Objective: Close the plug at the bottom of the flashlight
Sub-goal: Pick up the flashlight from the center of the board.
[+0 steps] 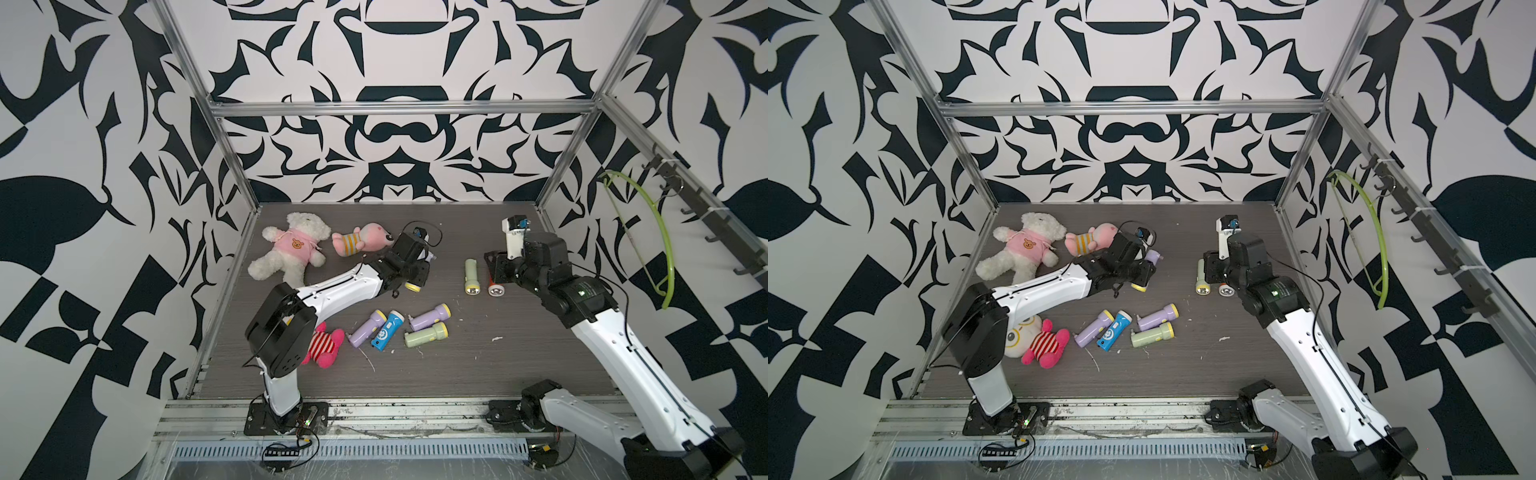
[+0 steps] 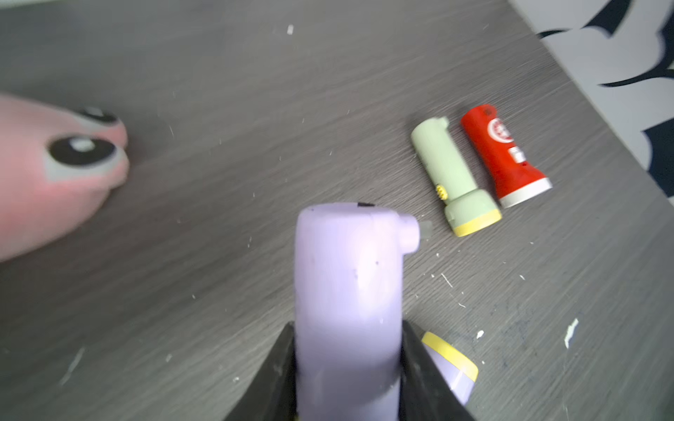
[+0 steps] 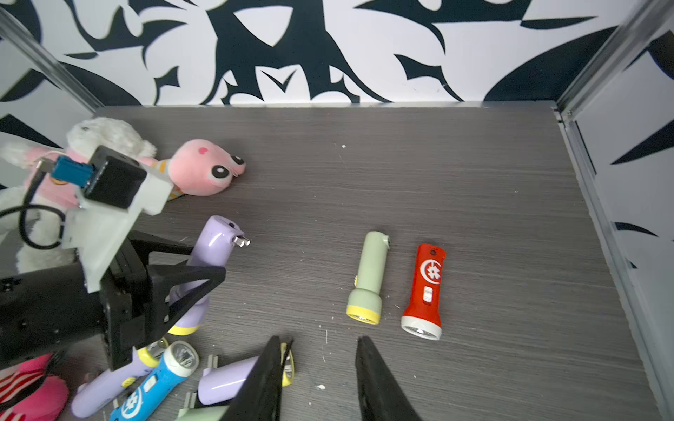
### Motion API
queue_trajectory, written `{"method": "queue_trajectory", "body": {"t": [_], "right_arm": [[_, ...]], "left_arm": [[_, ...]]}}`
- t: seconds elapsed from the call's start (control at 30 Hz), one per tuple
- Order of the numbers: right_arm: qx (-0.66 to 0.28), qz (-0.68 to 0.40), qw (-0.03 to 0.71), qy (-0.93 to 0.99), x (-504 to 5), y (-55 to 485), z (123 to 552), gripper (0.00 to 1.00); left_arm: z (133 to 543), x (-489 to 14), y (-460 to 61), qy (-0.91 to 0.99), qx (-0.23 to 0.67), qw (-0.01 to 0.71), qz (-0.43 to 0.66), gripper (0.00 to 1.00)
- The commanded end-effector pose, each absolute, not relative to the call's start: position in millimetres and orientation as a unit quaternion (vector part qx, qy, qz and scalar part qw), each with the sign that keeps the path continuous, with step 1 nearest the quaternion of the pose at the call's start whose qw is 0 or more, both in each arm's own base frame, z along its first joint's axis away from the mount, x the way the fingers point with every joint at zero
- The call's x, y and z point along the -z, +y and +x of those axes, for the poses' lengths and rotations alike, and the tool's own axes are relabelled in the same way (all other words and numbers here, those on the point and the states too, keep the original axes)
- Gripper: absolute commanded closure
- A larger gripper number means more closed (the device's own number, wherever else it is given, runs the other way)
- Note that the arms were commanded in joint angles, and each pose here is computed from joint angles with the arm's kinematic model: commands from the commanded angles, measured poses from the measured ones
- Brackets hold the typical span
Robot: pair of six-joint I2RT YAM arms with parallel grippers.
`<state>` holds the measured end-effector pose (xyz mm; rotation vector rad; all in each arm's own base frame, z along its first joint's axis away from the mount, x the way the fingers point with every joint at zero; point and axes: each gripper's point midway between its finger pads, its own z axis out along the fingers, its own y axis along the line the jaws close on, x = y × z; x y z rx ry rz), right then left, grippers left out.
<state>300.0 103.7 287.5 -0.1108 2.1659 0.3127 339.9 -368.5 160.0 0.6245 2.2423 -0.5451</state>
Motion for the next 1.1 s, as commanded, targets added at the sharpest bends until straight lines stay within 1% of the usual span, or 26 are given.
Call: {"method": "queue_trajectory", "body": {"t": [0.0,0.2,0.33,0.57,0.7,0.83,1.07], "right_arm": [[-0.171,-0.089,0.491,0.849,-318,122,300,0.65],[-0.223,-0.133,0.502,0.825,-337,145,298,0.65],[-0.255,-0.165,0.492,0.815,-342,162,300,0.65],[-0.335,-0.206,0.477,0.786,-357,195,305,0.65],[-0.353,-0.202,0.497,0.767,-371,201,312,0.64],[-0.37,-0.202,0.506,0.752,-381,208,316,0.63],[-0.409,-0.224,0.494,0.734,-394,231,310,0.62]], "left_arm": [[338,-220,-380,0.797,0.256,0.465,0.287,1.0],[322,-257,-372,0.752,0.259,0.509,0.33,1.0],[311,-272,-362,0.731,0.258,0.529,0.347,1.0],[285,-282,-341,0.702,0.265,0.552,0.363,1.0],[266,-296,-329,0.686,0.285,0.56,0.367,1.0],[245,-302,-324,0.669,0.312,0.553,0.388,1.0],[227,-304,-310,0.65,0.308,0.563,0.406,1.0]]}}
